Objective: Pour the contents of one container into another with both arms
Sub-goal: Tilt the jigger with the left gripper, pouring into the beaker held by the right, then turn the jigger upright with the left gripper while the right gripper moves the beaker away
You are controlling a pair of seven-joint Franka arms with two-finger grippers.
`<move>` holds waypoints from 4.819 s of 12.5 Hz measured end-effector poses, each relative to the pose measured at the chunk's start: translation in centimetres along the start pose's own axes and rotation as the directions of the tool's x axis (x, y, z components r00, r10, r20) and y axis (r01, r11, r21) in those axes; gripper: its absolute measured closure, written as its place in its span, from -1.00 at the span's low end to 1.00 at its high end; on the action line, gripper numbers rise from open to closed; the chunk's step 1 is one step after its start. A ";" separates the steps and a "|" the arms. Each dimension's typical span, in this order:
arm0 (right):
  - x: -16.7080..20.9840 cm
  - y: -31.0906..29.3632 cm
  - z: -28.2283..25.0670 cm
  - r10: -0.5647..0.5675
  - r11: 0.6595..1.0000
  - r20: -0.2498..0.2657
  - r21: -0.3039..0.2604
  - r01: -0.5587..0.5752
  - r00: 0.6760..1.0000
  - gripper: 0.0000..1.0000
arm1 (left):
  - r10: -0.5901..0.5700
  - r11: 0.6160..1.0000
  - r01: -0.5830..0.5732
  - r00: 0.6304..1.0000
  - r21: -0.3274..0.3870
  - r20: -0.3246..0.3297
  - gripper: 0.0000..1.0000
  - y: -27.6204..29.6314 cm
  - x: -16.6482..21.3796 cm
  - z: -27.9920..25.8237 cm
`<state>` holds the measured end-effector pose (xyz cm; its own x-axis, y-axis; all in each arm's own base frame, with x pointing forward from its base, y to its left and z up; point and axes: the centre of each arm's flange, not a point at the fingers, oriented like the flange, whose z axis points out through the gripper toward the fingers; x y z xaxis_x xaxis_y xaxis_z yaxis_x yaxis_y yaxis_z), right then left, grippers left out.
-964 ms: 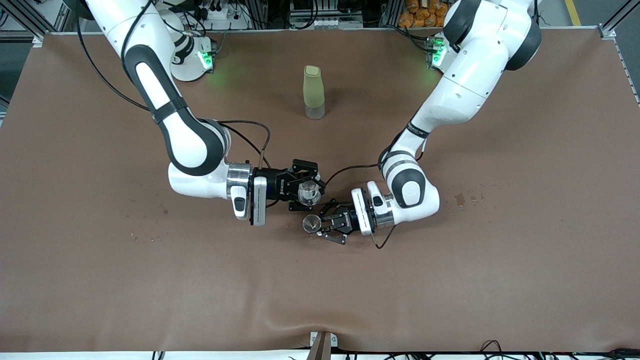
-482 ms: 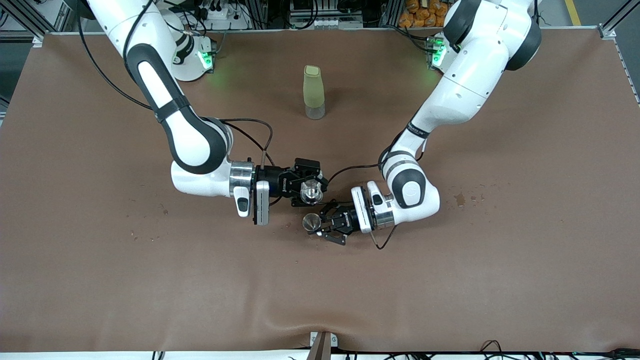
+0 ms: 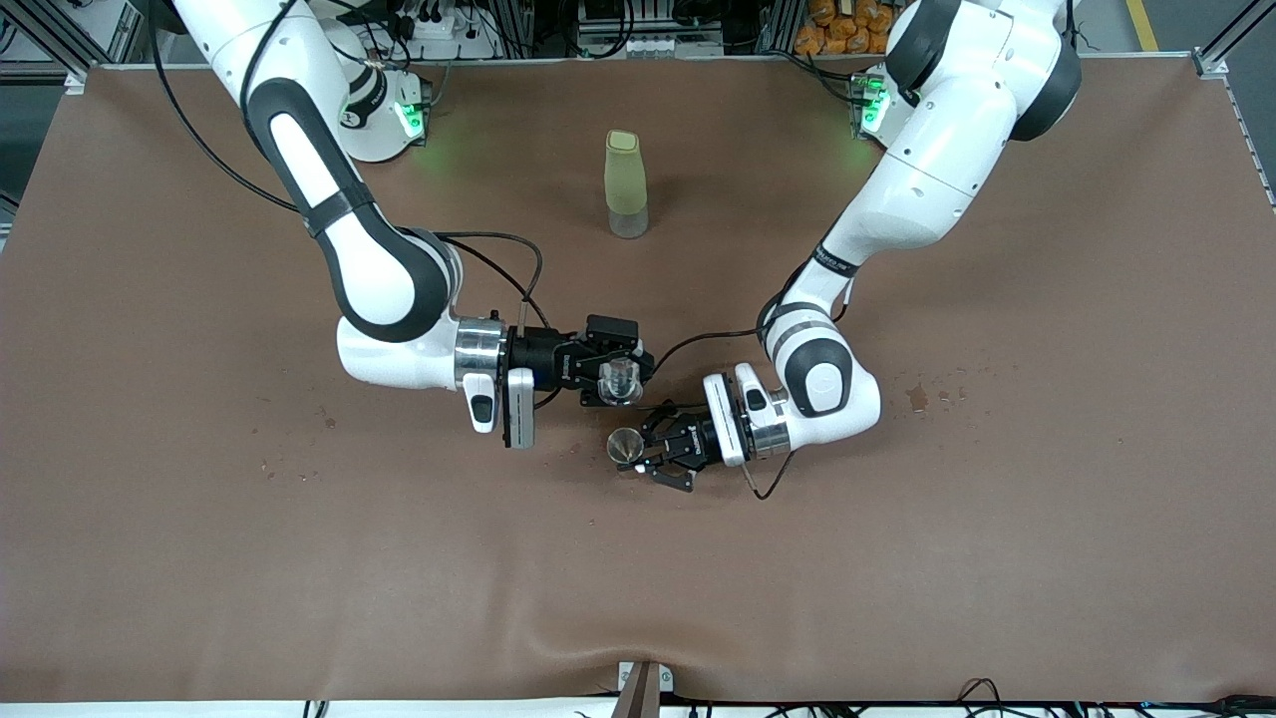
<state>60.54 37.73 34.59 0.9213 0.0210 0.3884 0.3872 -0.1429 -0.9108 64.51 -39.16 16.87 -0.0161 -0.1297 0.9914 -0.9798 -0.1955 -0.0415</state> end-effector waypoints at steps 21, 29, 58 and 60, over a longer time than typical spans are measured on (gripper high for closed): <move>2.2 -1.7 -0.3 0.283 0.959 -0.041 0.010 -0.283 0.958 0.70 | 0.014 1.000 -0.014 1.000 -0.001 -0.020 0.59 -0.3 1.3 0.3; 2.2 -1.4 -0.3 0.381 0.925 -0.041 0.015 -0.380 0.924 0.70 | 0.014 1.000 -0.014 1.000 -0.003 -0.022 0.59 -0.2 1.3 0.4; 2.1 0.9 0.1 0.742 0.664 -0.085 0.224 -0.713 0.665 0.70 | 0.006 1.000 -0.006 1.000 -0.008 -0.020 0.59 0.2 1.0 0.5; 2.1 1.0 0.1 0.747 0.658 -0.086 0.230 -0.717 0.659 0.70 | 0.005 1.000 -0.005 1.000 -0.006 -0.020 0.59 0.1 1.0 0.4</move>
<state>62.82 37.71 34.50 0.8931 -0.1782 -0.4130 -0.3972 0.1181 -0.9101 64.51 -39.65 17.80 -0.0252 -0.1116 0.9934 -0.9809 -0.1888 -0.0461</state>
